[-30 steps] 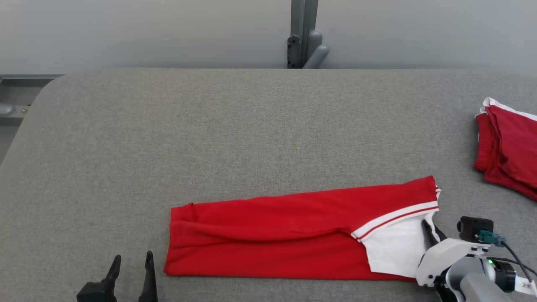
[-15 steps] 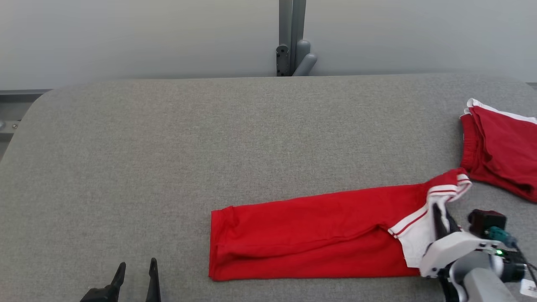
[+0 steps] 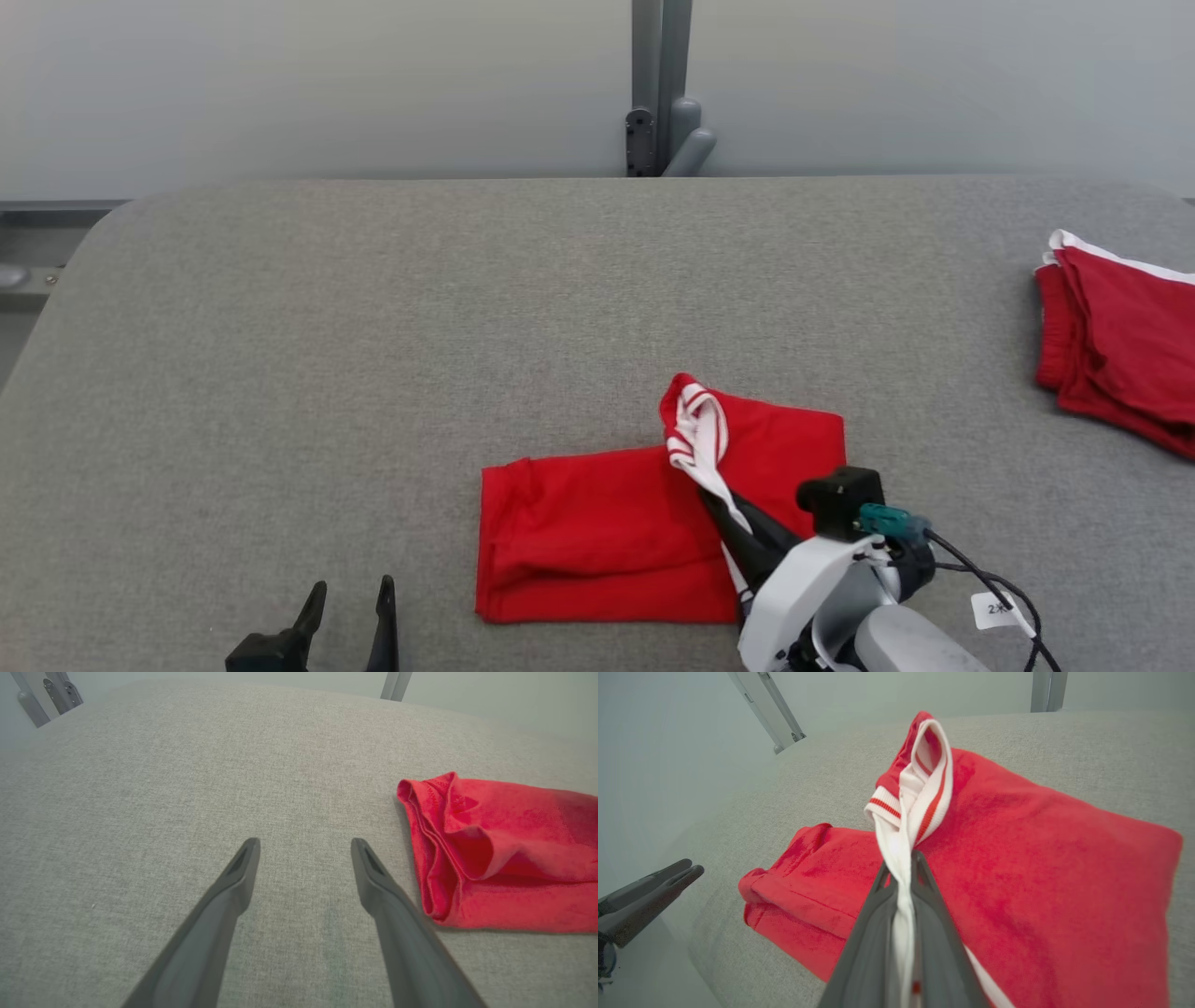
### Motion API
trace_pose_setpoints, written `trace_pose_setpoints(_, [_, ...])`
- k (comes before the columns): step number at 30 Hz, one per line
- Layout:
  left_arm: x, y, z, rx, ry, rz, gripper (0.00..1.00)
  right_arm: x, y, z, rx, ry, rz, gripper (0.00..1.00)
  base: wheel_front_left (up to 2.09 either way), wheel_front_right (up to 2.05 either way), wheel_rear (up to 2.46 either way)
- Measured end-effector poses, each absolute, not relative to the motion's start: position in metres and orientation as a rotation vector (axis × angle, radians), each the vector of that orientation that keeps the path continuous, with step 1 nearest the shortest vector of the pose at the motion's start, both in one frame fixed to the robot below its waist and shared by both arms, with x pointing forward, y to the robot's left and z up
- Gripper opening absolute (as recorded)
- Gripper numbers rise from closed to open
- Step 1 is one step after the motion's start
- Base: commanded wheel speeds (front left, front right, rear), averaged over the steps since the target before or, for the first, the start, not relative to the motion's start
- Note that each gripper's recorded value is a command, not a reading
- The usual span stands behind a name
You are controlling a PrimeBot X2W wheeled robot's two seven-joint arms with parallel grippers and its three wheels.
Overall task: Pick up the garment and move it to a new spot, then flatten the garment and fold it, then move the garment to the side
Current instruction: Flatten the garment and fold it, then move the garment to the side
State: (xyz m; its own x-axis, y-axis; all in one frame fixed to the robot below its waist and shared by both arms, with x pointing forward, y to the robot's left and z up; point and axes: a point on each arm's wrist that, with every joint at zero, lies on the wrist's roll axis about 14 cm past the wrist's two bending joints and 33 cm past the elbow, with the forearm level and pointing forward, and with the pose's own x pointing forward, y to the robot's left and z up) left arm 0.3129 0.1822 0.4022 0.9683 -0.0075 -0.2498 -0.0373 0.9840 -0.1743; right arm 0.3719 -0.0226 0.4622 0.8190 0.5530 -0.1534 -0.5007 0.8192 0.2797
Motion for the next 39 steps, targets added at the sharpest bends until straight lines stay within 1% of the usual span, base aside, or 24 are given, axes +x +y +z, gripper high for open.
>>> trace_pose_setpoints(7, [0.305,0.194,0.405,-0.178,0.24,0.064,1.0,0.362,0.046,0.466,0.219,0.262,0.775,0.0,0.0,0.0,0.0])
trace_pose_setpoints(12, [0.291,0.212,0.405,-0.182,0.239,0.134,1.0,0.361,0.081,0.462,0.208,0.281,0.867,0.0,0.0,0.0,0.0])
trace_pose_setpoints(17, [0.273,0.229,0.401,-0.188,0.249,0.207,1.0,0.363,0.102,0.45,0.199,0.32,0.911,0.0,0.0,0.0,0.0])
trace_pose_setpoints(18, [0.27,0.233,0.4,-0.189,0.251,0.221,1.0,0.363,0.106,0.448,0.197,0.319,0.92,0.12,0.0,0.0,0.0])
trace_pose_setpoints(20, [0.264,0.238,0.4,-0.19,0.253,0.245,1.0,0.366,0.115,0.453,0.215,0.301,0.936,1.0,0.0,0.0,0.0])
trace_pose_setpoints(24, [0.258,0.249,0.399,-0.188,0.257,0.289,1.0,0.374,0.124,0.465,0.28,0.262,0.935,1.0,0.0,0.0,0.0])
trace_pose_setpoints(27, [0.261,0.254,0.398,-0.183,0.258,0.302,1.0,0.397,0.105,0.473,0.297,0.216,0.853,1.0,0.0,0.0,0.0])
trace_pose_setpoints(31, [0.271,0.246,0.4,-0.174,0.253,0.266,1.0,0.43,0.051,0.481,0.297,0.149,0.687,1.0,0.0,0.0,0.0])
trace_pose_setpoints(32, [0.275,0.243,0.401,-0.174,0.249,0.254,1.0,0.432,0.035,0.475,0.288,0.156,0.644,1.0,0.0,0.0,0.0])
trace_pose_setpoints(33, [0.28,0.238,0.403,-0.172,0.244,0.232,1.0,0.428,0.006,0.458,0.277,0.187,0.567,1.0,0.0,0.0,0.0])
trace_pose_setpoints(34, [0.283,0.235,0.404,-0.171,0.241,0.219,1.0,0.425,-0.006,0.451,0.272,0.201,0.535,1.0,0.0,0.0,0.0])
trace_pose_setpoints(39, [0.294,0.222,0.406,-0.165,0.235,0.169,1.0,0.405,-0.038,0.422,0.27,0.271,0.443,1.0,0.0,0.0,0.0])
